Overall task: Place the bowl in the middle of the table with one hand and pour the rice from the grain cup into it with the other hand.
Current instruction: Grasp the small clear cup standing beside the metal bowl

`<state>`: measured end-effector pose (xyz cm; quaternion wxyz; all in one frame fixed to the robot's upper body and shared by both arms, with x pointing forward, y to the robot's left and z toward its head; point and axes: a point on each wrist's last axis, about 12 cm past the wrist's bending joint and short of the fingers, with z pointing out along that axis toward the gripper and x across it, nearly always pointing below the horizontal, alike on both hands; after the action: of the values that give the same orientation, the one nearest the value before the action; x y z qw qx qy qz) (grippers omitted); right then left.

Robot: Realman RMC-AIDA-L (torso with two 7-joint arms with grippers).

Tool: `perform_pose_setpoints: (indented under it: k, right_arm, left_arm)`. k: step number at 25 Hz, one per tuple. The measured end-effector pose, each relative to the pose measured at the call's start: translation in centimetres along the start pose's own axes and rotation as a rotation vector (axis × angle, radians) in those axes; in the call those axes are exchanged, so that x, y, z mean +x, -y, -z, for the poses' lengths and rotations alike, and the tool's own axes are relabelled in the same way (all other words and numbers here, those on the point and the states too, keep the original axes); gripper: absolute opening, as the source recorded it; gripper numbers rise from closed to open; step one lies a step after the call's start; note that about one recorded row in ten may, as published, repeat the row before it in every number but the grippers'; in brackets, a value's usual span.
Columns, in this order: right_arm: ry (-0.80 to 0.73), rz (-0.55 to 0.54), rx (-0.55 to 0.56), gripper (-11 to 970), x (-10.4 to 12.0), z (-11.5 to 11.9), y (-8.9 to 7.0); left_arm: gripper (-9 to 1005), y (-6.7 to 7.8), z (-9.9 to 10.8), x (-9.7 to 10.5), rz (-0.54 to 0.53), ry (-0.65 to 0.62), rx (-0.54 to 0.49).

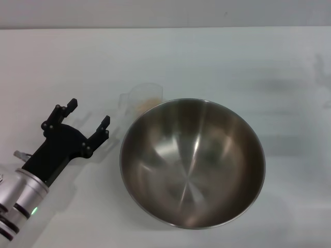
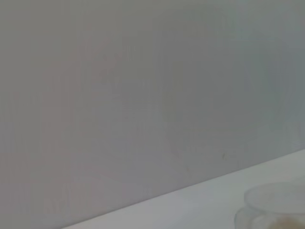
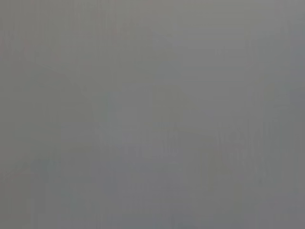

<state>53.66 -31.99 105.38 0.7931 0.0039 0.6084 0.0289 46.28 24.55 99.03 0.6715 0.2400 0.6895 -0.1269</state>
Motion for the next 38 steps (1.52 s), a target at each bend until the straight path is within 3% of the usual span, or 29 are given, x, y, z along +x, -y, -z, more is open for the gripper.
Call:
perform_pose_setpoints:
  k: [38]
  right_arm:
    - [0.008, -0.002, -0.013, 477, -0.1, -0.3, -0.2]
  left_arm:
    - [829, 0.0, -3.8, -0.5, -0.02, -0.069, 0.041]
